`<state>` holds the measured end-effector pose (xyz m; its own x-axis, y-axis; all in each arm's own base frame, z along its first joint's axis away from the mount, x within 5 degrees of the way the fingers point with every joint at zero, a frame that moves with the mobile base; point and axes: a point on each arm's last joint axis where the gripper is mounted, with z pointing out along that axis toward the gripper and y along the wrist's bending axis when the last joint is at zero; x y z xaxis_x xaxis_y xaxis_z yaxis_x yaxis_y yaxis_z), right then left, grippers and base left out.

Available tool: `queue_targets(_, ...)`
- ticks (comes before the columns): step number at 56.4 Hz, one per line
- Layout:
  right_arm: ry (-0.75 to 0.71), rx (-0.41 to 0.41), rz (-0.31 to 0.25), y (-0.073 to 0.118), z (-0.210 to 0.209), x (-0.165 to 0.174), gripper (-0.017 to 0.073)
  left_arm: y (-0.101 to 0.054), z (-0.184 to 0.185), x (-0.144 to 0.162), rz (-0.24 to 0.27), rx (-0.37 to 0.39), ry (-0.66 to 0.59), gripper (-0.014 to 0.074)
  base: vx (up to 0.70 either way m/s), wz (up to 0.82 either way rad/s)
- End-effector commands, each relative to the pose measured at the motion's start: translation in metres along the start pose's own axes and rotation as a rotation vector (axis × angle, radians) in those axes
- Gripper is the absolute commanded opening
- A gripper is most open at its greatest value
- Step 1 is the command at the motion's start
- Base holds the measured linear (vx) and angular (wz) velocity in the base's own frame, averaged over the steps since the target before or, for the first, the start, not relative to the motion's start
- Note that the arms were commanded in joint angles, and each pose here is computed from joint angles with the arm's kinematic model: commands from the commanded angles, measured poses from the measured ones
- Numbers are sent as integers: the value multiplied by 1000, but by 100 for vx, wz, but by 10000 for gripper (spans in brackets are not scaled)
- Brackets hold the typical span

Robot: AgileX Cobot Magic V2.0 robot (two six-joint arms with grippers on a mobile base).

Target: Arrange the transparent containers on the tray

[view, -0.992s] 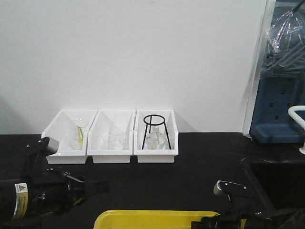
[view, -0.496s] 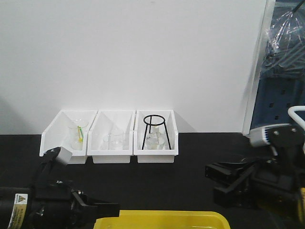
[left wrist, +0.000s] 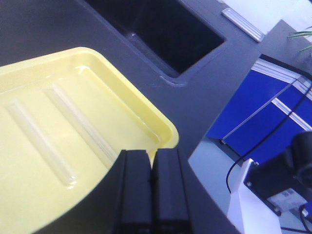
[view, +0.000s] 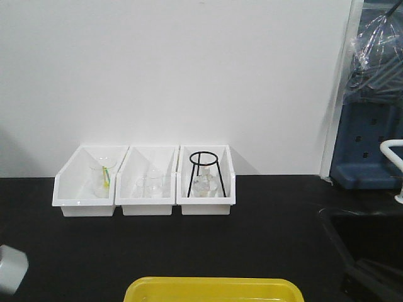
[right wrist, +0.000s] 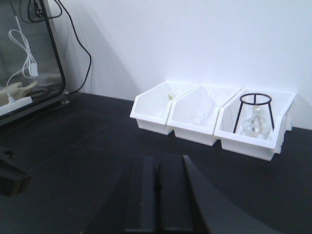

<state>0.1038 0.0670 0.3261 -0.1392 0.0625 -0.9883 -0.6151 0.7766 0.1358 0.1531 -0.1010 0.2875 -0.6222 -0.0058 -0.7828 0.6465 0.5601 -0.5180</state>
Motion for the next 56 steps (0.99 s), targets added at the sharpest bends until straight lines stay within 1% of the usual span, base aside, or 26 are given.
queue_targets(1, -49, 54, -48, -2, -6, -9, -13, -8, -11, 4, 104, -27, -2, 0, 0, 0)
queue_targets(9, -52, 56, -48, -2, -7, -8, -13, -17, -19, 5, 136, -21, -35, 0, 0, 0)
queue_targets(14, -52, 56, -48, -2, -7, -8, -13, -19, -21, 5, 145, -21, -45, 0, 0, 0)
queue_targets(47, -52, 56, -48, -2, -7, -9, -13, -19, -21, 5, 146, -20, -47, 0, 0, 0)
queue_targets(50, -52, 56, -48, -2, -7, -9, -13, -19, -21, 4, 136, -17, -53, 0, 0, 0)
queue_targets(51, -52, 56, -48, -2, -7, -9, -13, -20, -21, 4, 123, -13, -61, 0, 0, 0)
queue_targets(52, -52, 56, -48, -2, -7, -9, -13, -20, -21, 3, 120, -15, -65, 0, 0, 0)
queue_targets(56, -52, 56, -47, -2, -7, -8, -13, -19, -22, -2, 71, -23, -126, 0, 0, 0)
